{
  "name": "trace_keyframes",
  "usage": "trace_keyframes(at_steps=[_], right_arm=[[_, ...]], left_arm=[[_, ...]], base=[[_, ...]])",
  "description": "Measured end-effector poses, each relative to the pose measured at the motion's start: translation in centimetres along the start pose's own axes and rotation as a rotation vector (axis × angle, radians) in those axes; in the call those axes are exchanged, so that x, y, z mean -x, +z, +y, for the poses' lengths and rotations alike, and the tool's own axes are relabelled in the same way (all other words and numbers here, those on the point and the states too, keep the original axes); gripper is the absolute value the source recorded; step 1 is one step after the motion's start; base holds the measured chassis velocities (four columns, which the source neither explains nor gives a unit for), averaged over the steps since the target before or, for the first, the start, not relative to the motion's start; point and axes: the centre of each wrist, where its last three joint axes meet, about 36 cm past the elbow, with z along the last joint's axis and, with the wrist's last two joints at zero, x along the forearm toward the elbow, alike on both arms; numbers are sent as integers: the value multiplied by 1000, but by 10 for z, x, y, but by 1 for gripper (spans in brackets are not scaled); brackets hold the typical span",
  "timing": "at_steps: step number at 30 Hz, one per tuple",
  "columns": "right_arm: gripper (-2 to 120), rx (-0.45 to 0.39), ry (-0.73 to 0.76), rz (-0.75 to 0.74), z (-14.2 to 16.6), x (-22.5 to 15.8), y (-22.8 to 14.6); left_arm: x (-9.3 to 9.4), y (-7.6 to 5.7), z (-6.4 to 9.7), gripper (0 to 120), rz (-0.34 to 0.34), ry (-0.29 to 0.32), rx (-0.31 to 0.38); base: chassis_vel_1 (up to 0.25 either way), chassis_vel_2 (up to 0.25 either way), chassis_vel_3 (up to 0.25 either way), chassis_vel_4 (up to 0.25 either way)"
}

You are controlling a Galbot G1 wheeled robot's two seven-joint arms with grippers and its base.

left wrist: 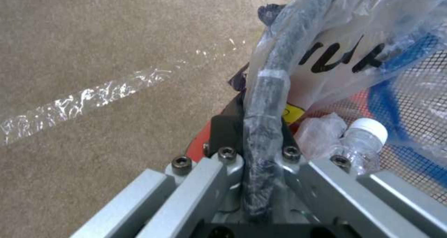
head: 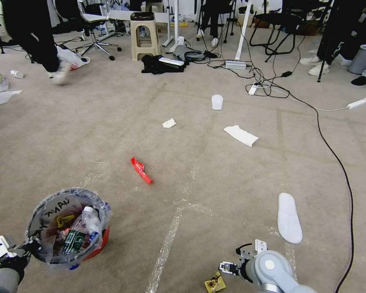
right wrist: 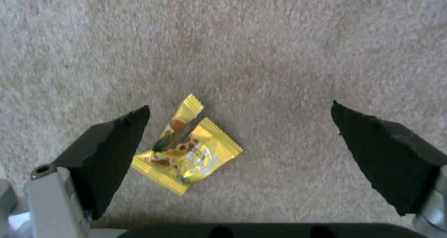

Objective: Pick up the trash bin and place the garbage on the floor into it.

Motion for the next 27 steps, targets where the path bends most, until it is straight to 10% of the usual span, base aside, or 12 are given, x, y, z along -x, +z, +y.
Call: trace_keyframes(at_steps=[27], right_arm=[[99,11,-53,-13,12,19,-15]], left_arm=[[-3,2,1,0,5,-5,0]], base=[[0,0,0,0]])
